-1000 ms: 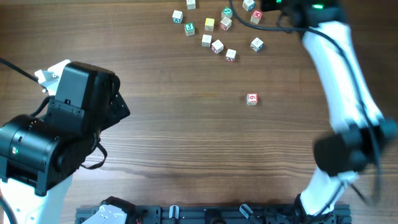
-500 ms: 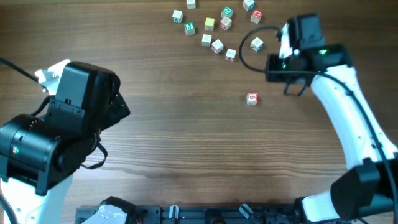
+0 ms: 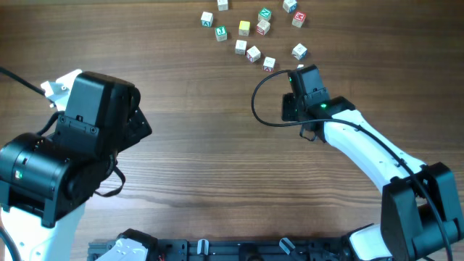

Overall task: Form a tower
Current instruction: 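Carry the Z block and lower it onto the 6 block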

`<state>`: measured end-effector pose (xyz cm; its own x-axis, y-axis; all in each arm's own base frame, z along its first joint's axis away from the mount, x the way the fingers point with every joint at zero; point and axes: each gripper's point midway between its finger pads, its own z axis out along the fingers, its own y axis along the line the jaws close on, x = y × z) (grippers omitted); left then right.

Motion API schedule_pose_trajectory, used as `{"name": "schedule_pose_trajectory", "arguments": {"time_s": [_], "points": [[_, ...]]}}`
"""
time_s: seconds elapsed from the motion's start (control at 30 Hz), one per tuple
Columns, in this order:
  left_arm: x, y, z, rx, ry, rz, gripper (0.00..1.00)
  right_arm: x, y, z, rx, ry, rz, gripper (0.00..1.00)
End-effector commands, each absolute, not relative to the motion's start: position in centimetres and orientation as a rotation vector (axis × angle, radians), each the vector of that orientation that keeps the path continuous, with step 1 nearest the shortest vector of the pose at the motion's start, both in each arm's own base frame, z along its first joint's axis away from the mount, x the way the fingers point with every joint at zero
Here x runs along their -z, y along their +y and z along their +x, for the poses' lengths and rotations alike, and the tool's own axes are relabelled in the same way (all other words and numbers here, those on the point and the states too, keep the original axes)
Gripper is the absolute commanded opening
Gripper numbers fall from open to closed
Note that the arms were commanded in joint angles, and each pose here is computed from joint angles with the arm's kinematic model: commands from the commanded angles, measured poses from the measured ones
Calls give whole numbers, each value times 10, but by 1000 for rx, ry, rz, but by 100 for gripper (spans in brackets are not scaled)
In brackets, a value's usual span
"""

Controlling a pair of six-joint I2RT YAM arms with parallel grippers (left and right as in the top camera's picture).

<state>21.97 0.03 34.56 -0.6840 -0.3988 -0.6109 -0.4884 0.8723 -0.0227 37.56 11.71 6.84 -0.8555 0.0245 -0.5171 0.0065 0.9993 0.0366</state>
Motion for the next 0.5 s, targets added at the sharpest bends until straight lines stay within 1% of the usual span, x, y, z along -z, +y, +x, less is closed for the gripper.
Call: {"name": "schedule_pose_trajectory", "arguments": {"time_s": [0.0,0.1,0.37,0.47], "points": [[-347,4,220,-202,2390,-666,100,-52,108,370,1,2599,66,11],[-347,4,220,-202,2390,-666,100,-45,107,368,-5,2587,65,14],[-347,4,220,-202,2390,-666,100,-27,104,361,15,2622,57,16],[-347,4,220,-202,2390,-666,100,-22,104,361,20,2629,56,30]]}}
